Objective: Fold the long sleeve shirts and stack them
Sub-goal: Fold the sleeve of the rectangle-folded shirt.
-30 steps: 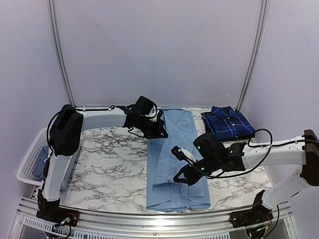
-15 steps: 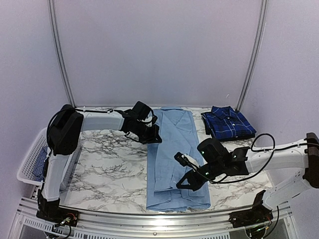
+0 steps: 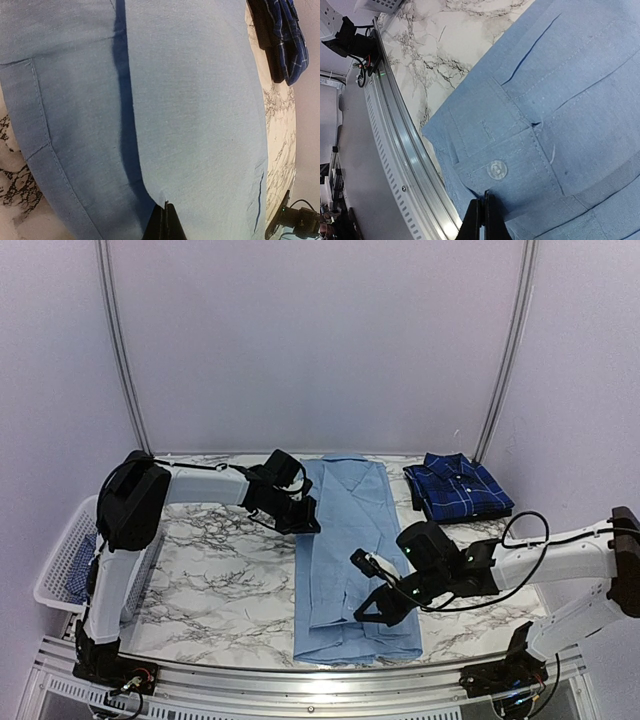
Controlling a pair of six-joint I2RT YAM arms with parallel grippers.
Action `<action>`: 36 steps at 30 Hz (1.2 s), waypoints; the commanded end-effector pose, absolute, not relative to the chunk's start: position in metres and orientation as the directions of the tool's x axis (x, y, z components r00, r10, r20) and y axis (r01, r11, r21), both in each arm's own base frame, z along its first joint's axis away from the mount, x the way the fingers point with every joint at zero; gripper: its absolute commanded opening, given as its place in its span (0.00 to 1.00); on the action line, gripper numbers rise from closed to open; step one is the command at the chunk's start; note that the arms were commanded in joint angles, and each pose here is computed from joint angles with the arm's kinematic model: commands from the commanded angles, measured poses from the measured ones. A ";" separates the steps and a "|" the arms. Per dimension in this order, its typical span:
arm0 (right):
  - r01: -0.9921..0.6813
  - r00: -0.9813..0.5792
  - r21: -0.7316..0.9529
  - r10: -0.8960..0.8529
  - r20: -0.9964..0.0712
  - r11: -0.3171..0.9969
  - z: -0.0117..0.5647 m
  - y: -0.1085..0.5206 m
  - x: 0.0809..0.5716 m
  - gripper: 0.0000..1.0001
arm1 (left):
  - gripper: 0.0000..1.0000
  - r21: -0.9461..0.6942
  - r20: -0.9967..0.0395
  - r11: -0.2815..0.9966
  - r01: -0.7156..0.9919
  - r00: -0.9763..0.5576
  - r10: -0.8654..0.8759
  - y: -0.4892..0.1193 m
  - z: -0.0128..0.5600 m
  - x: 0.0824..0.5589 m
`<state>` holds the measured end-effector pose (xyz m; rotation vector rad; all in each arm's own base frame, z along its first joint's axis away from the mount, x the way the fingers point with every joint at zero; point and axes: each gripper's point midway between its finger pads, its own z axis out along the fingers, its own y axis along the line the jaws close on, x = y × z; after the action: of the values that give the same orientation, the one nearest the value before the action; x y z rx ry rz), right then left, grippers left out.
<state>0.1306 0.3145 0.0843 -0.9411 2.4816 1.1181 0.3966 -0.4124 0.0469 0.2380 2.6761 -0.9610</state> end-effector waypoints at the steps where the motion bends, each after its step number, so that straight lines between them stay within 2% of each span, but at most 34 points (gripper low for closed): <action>1: -0.649 -0.759 0.591 -0.460 -0.461 0.479 0.082 0.317 0.125 0.00 | 0.00 -0.591 -0.329 0.768 0.249 -0.943 0.053 -0.410 0.047 0.396; 8: -0.658 -0.753 0.579 -0.445 -0.485 0.481 0.088 0.320 0.131 0.01 | 0.00 -0.563 -0.344 0.790 0.243 -0.938 0.043 -0.406 0.042 0.400; 11: -0.658 -0.753 0.552 -0.431 -0.498 0.512 0.089 0.318 0.138 0.08 | 0.00 -0.561 -0.338 0.793 0.238 -0.940 0.043 -0.405 0.040 0.398; 13: -0.660 -0.751 0.535 -0.426 -0.505 0.528 0.089 0.318 0.142 0.14 | 0.00 -0.555 -0.333 0.799 0.231 -0.942 0.041 -0.402 0.036 0.397; 17: -0.661 -0.744 0.502 -0.402 -0.534 0.558 0.100 0.318 0.153 0.37 | 0.00 -0.558 -0.331 0.796 0.234 -0.943 0.046 -0.403 0.037 0.396; 20: -0.657 -0.739 0.484 -0.366 -0.566 0.577 0.112 0.316 0.161 0.50 | 0.12 -0.552 -0.351 0.796 0.247 -0.935 0.047 -0.402 0.045 0.397; 23: -0.645 -0.731 0.451 -0.328 -0.598 0.617 0.123 0.309 0.172 0.57 | 0.24 -0.545 -0.372 0.799 0.255 -0.927 0.042 -0.400 0.055 0.400; 28: -0.602 -0.716 0.413 -0.233 -0.659 0.683 0.145 0.295 0.202 0.59 | 0.34 -0.539 -0.410 0.800 0.266 -0.912 0.027 -0.395 0.076 0.406; 31: -0.562 -0.706 0.408 -0.161 -0.689 0.719 0.157 0.286 0.224 0.59 | 0.36 -0.535 -0.423 0.801 0.267 -0.906 0.020 -0.391 0.085 0.410; 36: -0.485 -0.694 0.390 -0.073 -0.716 0.783 0.164 0.273 0.269 0.55 | 0.43 -0.526 -0.424 0.813 0.250 -0.906 0.004 -0.375 0.091 0.411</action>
<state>0.2288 0.2766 0.1388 -0.5312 2.3320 0.7979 0.4088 -0.3931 0.0720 0.2084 2.6086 -0.8599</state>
